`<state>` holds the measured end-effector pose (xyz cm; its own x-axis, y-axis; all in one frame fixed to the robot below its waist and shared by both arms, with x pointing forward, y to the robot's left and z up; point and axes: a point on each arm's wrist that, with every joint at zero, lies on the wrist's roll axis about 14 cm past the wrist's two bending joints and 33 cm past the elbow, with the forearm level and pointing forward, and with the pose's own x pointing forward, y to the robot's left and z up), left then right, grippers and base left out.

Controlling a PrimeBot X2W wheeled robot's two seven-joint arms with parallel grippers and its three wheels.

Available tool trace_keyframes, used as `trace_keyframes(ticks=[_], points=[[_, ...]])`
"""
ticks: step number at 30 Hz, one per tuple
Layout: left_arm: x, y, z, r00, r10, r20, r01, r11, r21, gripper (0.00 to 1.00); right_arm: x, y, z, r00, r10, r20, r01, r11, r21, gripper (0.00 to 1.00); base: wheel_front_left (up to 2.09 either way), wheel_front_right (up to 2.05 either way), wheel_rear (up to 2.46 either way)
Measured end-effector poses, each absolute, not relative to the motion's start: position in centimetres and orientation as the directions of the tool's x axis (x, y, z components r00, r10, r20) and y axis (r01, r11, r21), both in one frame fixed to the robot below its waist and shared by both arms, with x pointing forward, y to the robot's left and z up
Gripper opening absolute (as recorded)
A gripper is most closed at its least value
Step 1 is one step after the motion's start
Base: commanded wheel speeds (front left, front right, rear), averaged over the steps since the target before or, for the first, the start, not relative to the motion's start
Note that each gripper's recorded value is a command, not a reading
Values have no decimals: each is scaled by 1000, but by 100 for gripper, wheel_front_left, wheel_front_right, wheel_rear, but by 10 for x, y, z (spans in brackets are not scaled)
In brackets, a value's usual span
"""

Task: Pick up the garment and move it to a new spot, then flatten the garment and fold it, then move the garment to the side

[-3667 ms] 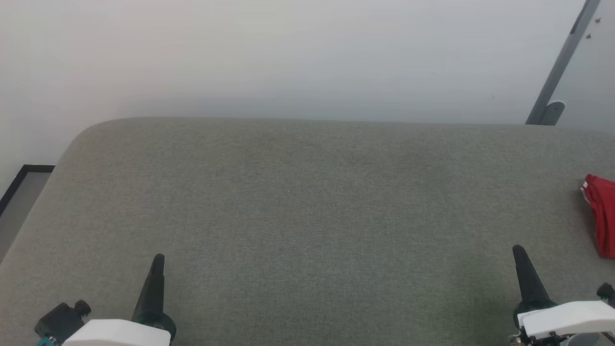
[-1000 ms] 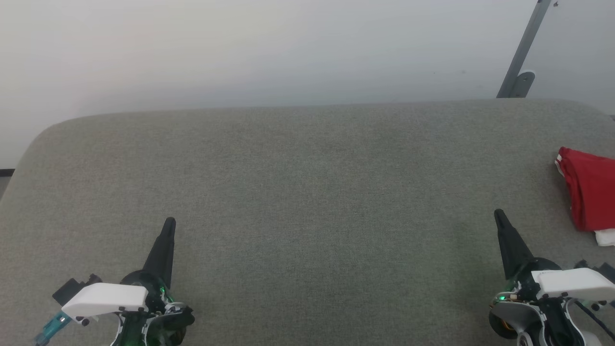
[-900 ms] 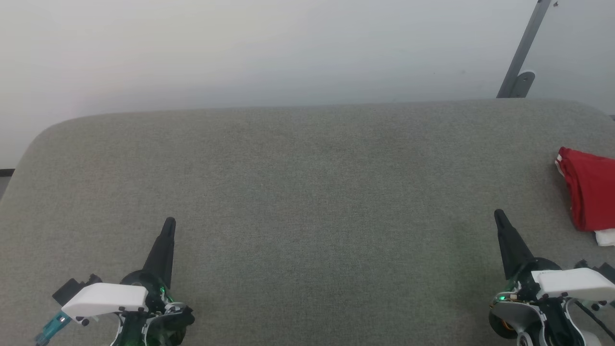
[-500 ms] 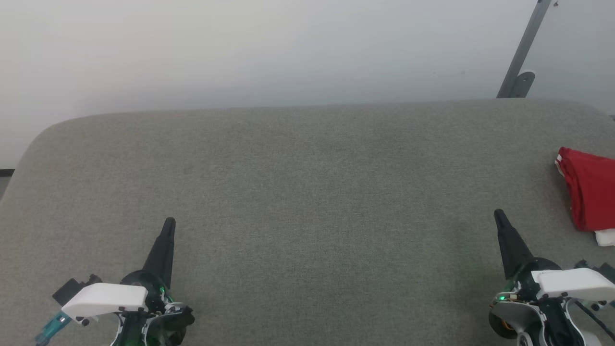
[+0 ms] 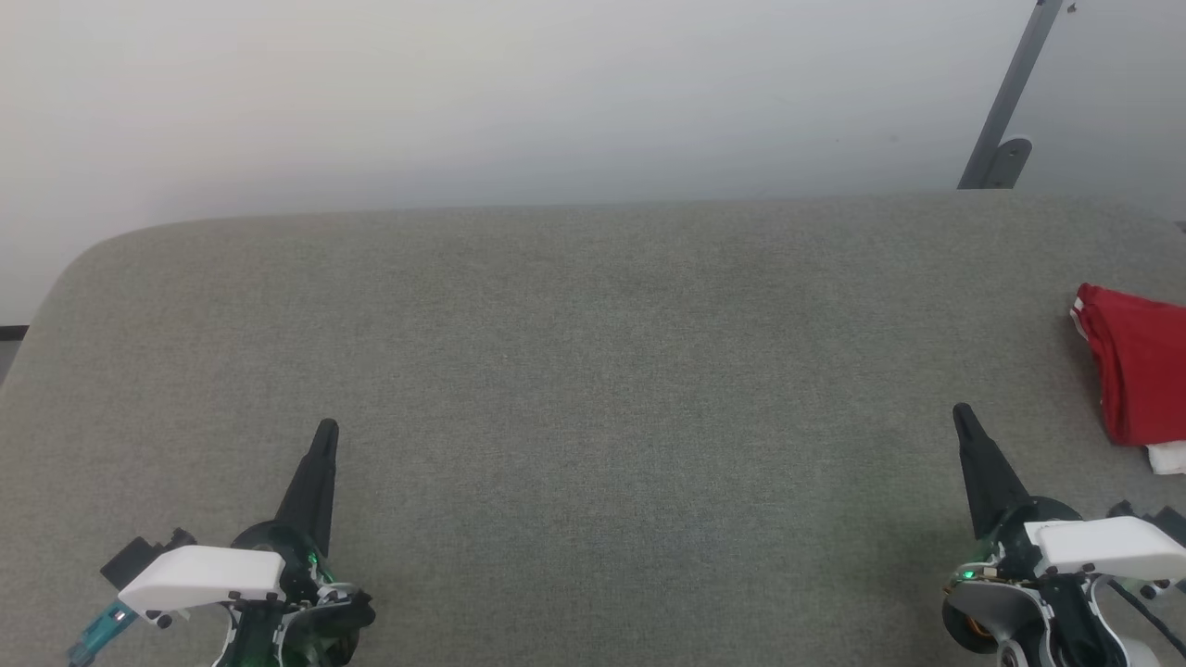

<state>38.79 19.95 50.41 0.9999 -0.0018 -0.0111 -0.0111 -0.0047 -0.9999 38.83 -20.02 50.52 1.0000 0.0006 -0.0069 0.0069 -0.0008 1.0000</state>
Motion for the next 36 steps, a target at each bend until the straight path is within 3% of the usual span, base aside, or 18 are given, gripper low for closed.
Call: trace_keyframes(ticks=[36], points=[[388,200,504,1000,-1,-11,-11,-5,-1000,0,388,-200,505,1000,1,-7,7,-1,1000,0,0,0,0]])
